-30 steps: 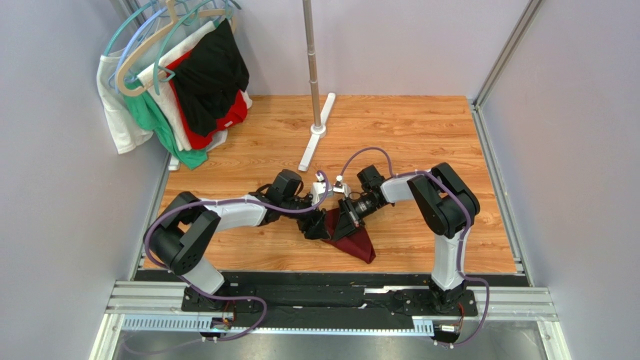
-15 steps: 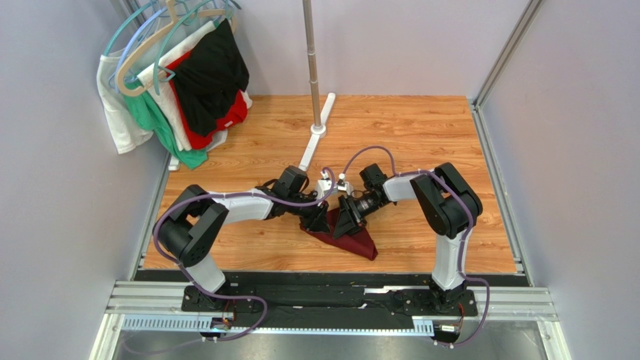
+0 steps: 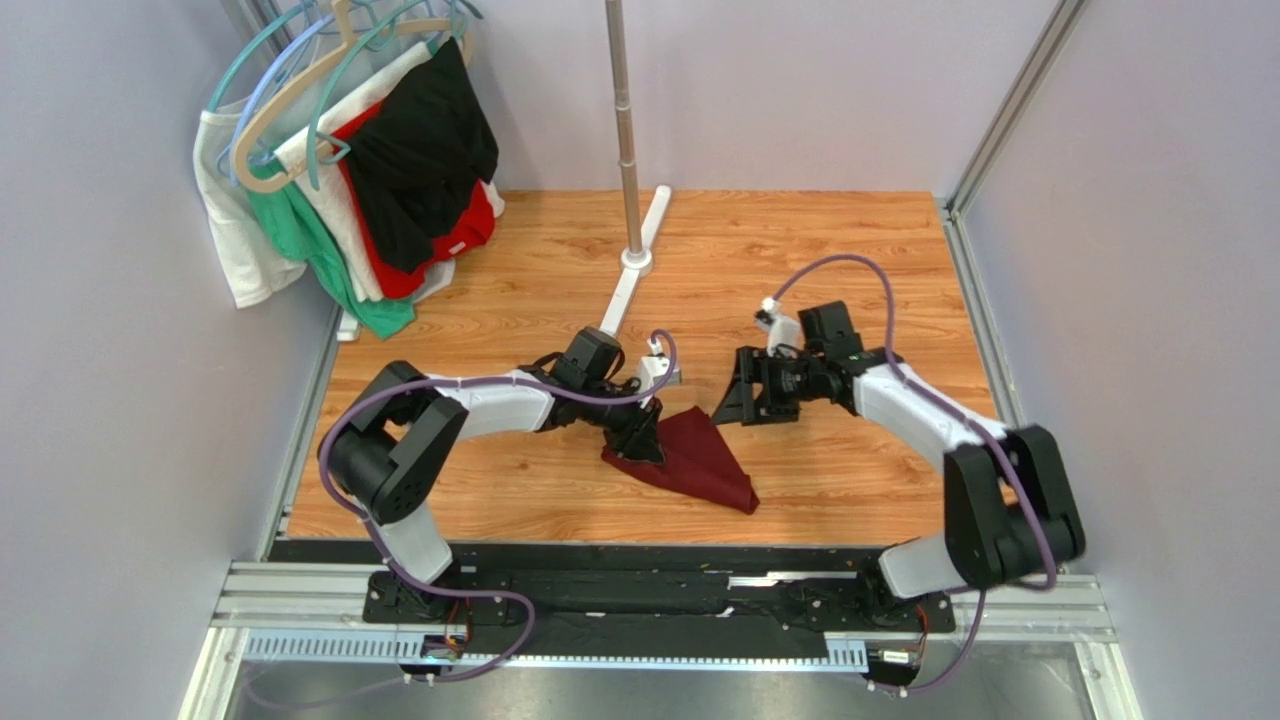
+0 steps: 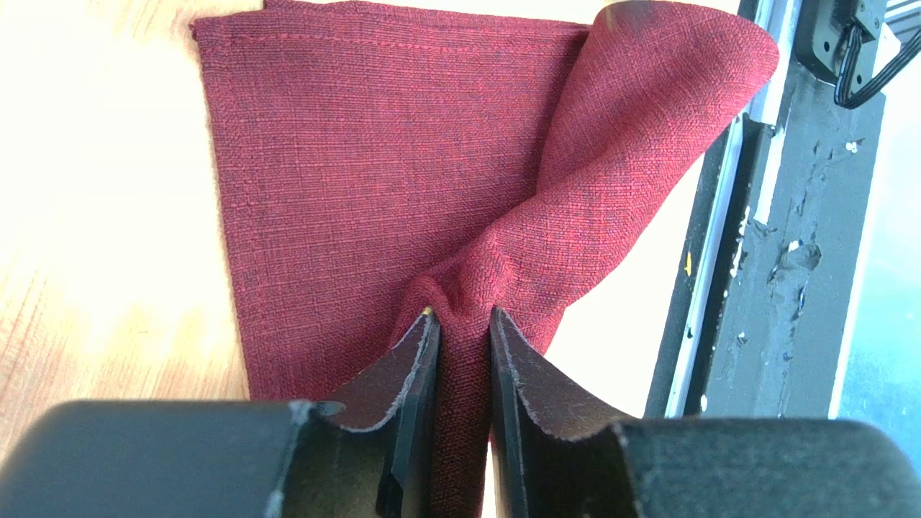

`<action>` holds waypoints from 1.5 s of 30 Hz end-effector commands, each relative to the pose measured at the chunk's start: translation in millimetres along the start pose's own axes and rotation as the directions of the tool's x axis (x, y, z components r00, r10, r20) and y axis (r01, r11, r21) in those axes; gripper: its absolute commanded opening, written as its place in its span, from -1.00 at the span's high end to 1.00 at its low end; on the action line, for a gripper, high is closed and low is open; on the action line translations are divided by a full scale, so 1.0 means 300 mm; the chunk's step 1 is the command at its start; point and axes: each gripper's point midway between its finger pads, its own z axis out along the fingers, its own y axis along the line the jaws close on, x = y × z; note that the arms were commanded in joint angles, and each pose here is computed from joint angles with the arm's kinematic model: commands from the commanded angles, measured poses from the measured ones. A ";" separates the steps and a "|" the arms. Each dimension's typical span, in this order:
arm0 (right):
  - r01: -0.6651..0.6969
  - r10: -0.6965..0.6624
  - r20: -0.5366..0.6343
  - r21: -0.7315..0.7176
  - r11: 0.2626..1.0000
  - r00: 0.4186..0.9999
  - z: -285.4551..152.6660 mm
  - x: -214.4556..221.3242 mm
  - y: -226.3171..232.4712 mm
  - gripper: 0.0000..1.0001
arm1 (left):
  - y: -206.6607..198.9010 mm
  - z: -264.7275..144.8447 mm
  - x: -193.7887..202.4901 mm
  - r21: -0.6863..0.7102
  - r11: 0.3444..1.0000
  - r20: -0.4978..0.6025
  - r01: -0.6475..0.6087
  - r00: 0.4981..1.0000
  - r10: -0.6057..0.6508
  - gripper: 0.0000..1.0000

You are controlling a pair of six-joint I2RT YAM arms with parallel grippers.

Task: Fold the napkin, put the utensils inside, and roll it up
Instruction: Roll the napkin at the center of the board.

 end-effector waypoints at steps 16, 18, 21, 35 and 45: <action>0.447 -0.509 0.157 0.310 0.839 0.846 -0.071 0.143 0.179 -0.47 | 0.014 0.014 0.072 0.014 0.998 -0.126 0.065 0.990 -0.063 0.37; 0.490 -0.553 0.134 0.327 0.808 0.823 -0.037 0.145 0.181 -0.47 | 0.015 0.015 0.070 0.015 0.997 -0.128 0.073 0.989 -0.070 0.37; 0.522 -0.578 0.112 0.316 0.792 0.808 0.000 0.154 0.177 -0.48 | 0.010 0.015 0.066 0.024 0.997 -0.126 0.075 0.989 -0.072 0.37; 0.530 -0.553 -0.018 0.316 0.787 0.833 0.113 0.232 0.095 -0.17 | 0.022 0.005 0.057 0.014 0.996 -0.121 0.085 0.989 -0.083 0.37; 0.430 -0.436 -0.068 0.356 0.830 0.897 0.126 0.285 0.044 1.00 | 0.039 -0.018 0.003 -0.024 0.997 -0.054 0.080 0.995 -0.081 -0.15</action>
